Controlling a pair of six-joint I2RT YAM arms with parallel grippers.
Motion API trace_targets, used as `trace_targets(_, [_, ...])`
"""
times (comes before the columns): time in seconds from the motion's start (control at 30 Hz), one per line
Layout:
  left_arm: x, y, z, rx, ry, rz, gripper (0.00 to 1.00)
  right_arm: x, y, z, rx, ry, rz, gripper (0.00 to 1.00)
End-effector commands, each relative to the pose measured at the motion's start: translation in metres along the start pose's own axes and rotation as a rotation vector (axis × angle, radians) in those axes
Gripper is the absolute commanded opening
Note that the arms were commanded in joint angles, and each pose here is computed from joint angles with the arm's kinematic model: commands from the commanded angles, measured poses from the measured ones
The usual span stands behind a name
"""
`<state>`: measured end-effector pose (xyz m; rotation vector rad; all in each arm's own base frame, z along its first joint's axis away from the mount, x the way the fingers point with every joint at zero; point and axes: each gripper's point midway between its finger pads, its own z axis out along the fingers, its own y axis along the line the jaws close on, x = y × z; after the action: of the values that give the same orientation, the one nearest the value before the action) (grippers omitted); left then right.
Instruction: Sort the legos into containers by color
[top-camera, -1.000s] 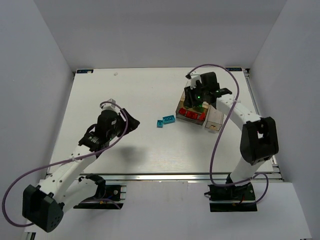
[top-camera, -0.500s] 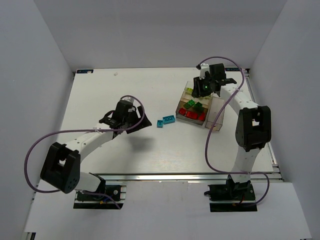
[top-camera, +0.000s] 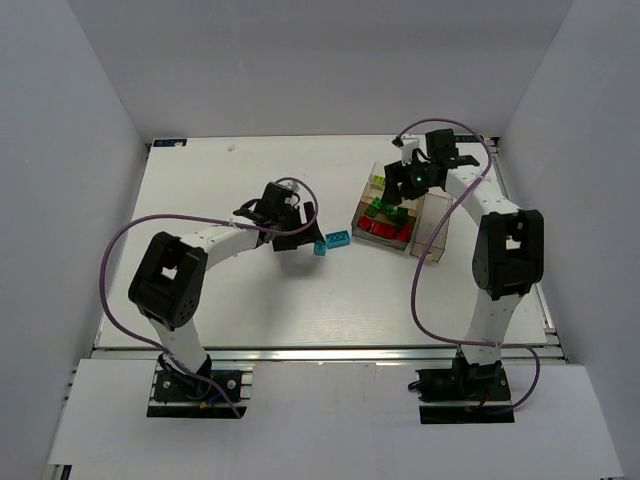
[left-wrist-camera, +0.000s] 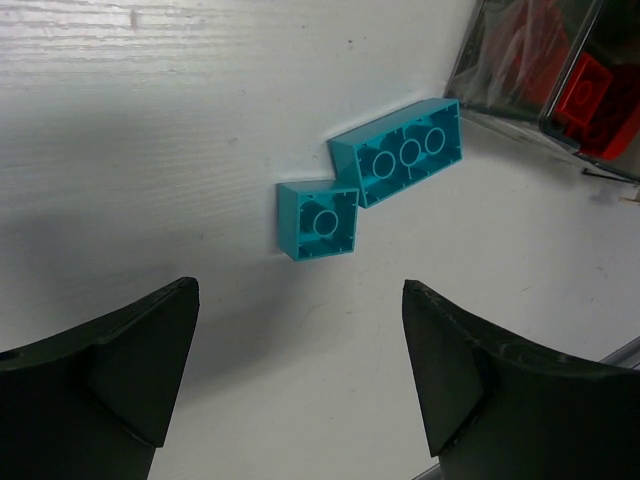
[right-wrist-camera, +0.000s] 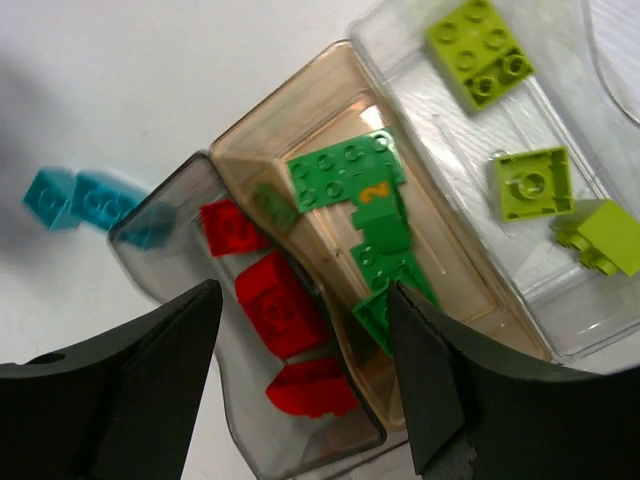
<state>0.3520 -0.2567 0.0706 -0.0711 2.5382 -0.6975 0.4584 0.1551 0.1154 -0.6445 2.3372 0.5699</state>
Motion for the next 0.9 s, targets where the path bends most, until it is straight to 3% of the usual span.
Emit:
trace_targets(0.0, [-0.008, -0.023, -0.002, 0.062, -0.012, 0.084, 0.92, -0.027, 0.038, -0.045, -0.206, -0.113, -0.207, 0.73])
trace_targets(0.13, [0.000, -0.030, 0.013, 0.057, 0.021, 0.171, 0.91, -0.025, 0.066, -0.069, -0.358, -0.190, -0.261, 0.72])
trace_targets(0.43, [-0.006, -0.017, 0.036, -0.186, 0.015, 0.343, 0.86, -0.023, 0.074, -0.090, -0.391, -0.237, -0.240, 0.72])
trace_targets(0.67, [0.005, -0.007, 0.042, -0.294, 0.022, 0.394, 0.76, -0.026, 0.073, -0.107, -0.379, -0.284, -0.245, 0.72])
trace_targets(0.87, [0.007, -0.001, 0.046, -0.355, 0.021, 0.418, 0.59, -0.026, 0.070, -0.112, -0.385, -0.299, -0.208, 0.72])
